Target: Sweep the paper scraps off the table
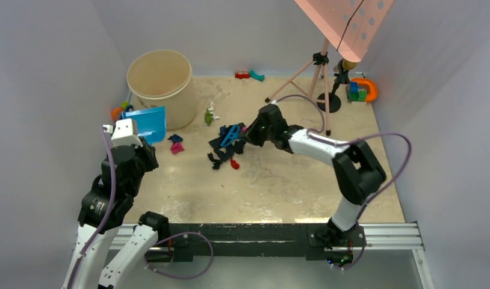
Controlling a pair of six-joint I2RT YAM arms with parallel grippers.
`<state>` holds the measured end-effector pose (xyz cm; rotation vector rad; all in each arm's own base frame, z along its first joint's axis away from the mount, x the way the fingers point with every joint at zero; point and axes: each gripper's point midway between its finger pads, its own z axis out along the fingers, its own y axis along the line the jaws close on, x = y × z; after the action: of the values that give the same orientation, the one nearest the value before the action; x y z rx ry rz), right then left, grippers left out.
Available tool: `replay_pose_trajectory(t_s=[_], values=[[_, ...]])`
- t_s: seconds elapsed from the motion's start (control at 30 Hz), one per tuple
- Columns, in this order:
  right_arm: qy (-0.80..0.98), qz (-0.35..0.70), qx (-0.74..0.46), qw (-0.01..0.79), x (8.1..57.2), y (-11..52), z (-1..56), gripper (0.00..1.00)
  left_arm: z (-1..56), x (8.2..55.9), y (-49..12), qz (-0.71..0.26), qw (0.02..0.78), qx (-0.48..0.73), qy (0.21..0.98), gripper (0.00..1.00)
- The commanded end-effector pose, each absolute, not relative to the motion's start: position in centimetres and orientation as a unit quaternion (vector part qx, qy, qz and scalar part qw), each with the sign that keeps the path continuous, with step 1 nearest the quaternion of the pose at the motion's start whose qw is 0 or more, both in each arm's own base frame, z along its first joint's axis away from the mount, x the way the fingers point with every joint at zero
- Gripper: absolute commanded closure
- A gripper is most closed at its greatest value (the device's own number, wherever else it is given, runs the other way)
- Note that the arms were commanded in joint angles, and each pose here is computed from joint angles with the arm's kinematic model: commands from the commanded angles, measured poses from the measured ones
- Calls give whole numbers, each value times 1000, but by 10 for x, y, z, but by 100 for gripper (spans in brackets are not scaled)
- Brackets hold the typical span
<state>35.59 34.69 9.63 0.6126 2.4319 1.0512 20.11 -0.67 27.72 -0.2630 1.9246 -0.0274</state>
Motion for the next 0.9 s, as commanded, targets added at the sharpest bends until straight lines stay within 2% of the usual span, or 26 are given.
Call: replay_pose_trajectory(t_s=[0.0,0.17,0.43,0.57,0.7,0.8,0.87], values=[[878,322,222,276,343,302,130,100,282,203,-5,-15,573,-126,810,100],[856,370,149,330,366,325,180,100,282,203,-5,-15,574,-126,809,100],[799,504,83,317,427,408,219,100,281,203,-5,-13,572,-125,810,100],[800,509,106,298,467,433,188,100,280,203,-3,-9,571,-129,811,100],[800,505,162,281,496,432,155,100,279,203,-4,-12,570,-127,812,100],[827,454,219,248,498,415,112,100,280,204,-5,-12,571,-127,811,100],[858,378,276,214,485,389,80,100,280,203,-3,-8,571,-131,810,100]])
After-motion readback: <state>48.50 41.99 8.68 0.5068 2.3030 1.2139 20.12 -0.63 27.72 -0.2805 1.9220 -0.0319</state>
